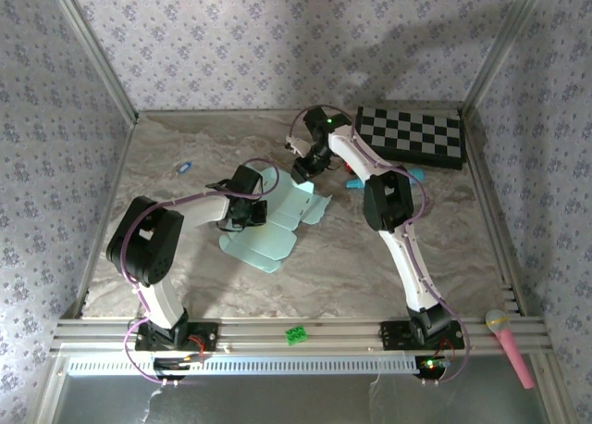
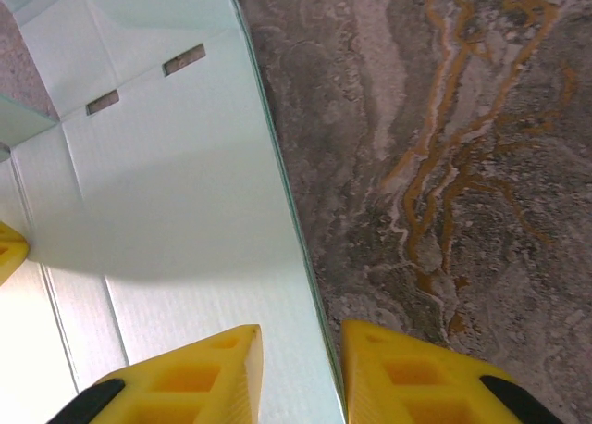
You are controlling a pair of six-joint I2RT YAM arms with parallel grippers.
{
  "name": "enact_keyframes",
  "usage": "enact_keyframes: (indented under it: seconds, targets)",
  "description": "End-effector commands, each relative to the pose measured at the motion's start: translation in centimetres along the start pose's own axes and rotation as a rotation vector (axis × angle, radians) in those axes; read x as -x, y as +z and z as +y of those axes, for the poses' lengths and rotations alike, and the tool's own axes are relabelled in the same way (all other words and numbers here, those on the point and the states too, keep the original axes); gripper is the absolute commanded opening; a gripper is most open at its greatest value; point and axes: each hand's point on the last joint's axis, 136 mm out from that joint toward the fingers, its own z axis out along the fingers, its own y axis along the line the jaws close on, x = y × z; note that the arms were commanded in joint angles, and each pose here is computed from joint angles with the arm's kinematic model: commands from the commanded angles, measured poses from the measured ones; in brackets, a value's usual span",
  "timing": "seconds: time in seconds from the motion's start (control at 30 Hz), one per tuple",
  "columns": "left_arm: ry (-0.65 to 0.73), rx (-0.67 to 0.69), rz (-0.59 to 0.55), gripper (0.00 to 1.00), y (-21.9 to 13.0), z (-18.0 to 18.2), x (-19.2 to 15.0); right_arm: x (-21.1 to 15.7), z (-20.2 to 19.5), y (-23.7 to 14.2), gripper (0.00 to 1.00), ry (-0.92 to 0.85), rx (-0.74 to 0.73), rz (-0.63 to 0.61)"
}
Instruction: Fold the paper box
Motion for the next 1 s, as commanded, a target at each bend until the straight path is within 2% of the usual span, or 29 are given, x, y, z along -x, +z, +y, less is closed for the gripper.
enact_keyframes:
  seconds: [0.0, 0.2, 0.33, 0.43, 0.5, 0.6, 0.73, 0.9, 0.97]
  targets:
    - [-0.007, 0.053, 0.097, 0.00, 1.1, 1.6, -2.9, 0.3, 1.7, -1.4, 0.24, -0.040, 0.001, 0.007]
    - [-0.008, 0.054, 0.094, 0.00, 1.0, 1.6, -2.9, 0.8, 1.4, -1.9, 0.12, -0.072, -0.066, 0.003]
    - [-0.011, 0.041, 0.088, 0.00, 0.8, 1.4, -2.7, 1.5, 0.9, -2.7, 0.06, -0.125, -0.164, -0.007]
    - [-0.009, 0.021, 0.061, 0.00, 0.0, 0.8, -2.1, 2.1, 0.2, -3.5, 0.05, -0.182, -0.262, -0.021]
    - [-0.008, 0.008, 0.032, 0.06, -1.0, 0.5, -1.5, 2.5, 0.1, -4.0, 0.04, -0.241, -0.318, -0.038]
    - [-0.014, -0.001, -0.031, 0.22, -2.9, 0.3, -0.7, 3.4, 0.0, -5.0, 0.03, -0.326, -0.407, -0.083]
    - [-0.059, 0.002, -0.106, 0.37, -4.9, 1.4, 0.0, 4.7, 0.3, -6.3, 0.02, -0.442, -0.514, -0.149]
    - [-0.113, 0.020, -0.111, 0.40, -5.0, 3.9, -1.1, 5.5, 1.0, -7.0, 0.02, -0.569, -0.602, -0.186]
    - [-0.130, 0.005, -0.093, 0.35, -4.3, 4.5, -1.7, 5.7, 1.5, -7.1, 0.01, -0.597, -0.622, -0.185]
